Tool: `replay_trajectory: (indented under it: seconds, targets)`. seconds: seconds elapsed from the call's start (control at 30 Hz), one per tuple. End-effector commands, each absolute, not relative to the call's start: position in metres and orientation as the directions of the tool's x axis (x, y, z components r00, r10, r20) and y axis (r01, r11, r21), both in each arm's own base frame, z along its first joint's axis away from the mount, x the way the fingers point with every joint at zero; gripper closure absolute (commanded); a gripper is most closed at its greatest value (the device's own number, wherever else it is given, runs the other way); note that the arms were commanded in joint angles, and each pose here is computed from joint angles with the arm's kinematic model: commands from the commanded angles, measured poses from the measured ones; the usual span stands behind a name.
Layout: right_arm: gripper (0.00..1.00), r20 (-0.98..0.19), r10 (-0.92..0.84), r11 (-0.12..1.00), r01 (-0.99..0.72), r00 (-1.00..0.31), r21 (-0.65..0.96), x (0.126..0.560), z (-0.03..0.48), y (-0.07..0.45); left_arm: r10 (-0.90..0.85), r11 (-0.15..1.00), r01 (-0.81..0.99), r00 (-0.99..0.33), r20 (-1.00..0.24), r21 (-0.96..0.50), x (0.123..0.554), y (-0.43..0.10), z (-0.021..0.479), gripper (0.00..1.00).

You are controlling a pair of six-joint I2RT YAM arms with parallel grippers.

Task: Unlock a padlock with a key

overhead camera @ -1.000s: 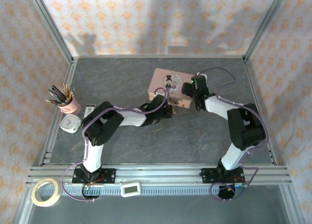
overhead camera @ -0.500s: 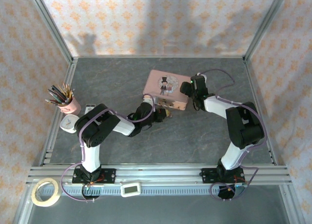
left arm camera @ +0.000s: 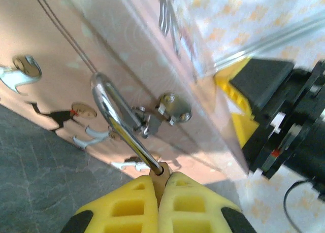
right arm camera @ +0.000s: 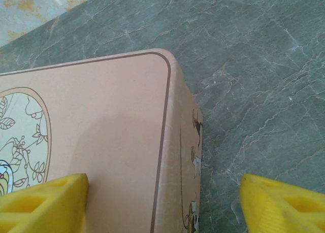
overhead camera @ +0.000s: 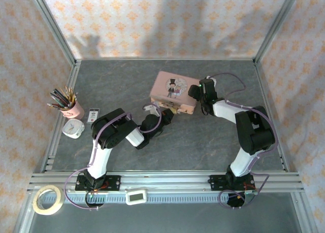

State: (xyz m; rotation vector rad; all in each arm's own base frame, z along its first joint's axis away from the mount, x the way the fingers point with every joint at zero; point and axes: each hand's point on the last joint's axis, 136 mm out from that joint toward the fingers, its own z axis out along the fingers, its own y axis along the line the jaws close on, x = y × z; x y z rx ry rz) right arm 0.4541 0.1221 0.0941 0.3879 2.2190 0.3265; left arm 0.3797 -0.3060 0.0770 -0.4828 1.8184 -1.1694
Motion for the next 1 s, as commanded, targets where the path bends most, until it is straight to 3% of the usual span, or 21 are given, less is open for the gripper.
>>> replay_trajectory:
  seconds: [0.0, 0.2, 0.33, 0.4, 0.47, 0.7, 0.97]
  targets:
    - [0.24, -0.655, 0.367, 0.93, 0.244, -0.66, 0.275, 0.438, 0.057, 0.103, -0.836, 0.401, 0.137, -0.35, -0.423, -0.906, 0.394, -0.279, 0.115, 1.0]
    - [0.24, -0.663, 0.367, 0.93, 0.238, -0.653, 0.28, 0.442, 0.063, 0.104, -0.85, 0.381, 0.124, -0.343, -0.4, -0.916, 0.398, -0.259, 0.12, 1.0]
    - [0.24, -0.679, 0.356, 0.933, 0.21, -0.642, 0.292, 0.447, 0.075, 0.108, -0.813, 0.451, 0.106, -0.36, -0.457, -0.886, 0.388, -0.24, 0.121, 1.0]
    - [0.23, -0.697, 0.346, 0.936, 0.179, -0.628, 0.303, 0.451, 0.088, 0.111, -0.756, 0.518, 0.099, -0.412, -0.509, -0.85, 0.381, -0.24, 0.12, 1.0]
    - [0.16, -0.722, 0.325, 0.942, 0.143, -0.611, 0.302, 0.453, 0.105, 0.114, -0.646, 0.599, 0.121, -0.51, -0.567, -0.792, 0.369, -0.251, 0.115, 1.0]
    - [0.0, -0.817, 0.291, 0.957, 0.138, -0.499, 0.256, 0.44, 0.16, 0.094, -0.276, 0.775, 0.197, -0.749, -0.602, -0.601, 0.303, -0.271, 0.083, 1.0]
    - [0.0, -0.87, 0.269, 0.948, 0.272, -0.413, 0.164, 0.394, 0.165, 0.046, -0.07, 0.784, 0.285, -0.842, -0.535, -0.552, 0.246, -0.293, 0.052, 1.0]
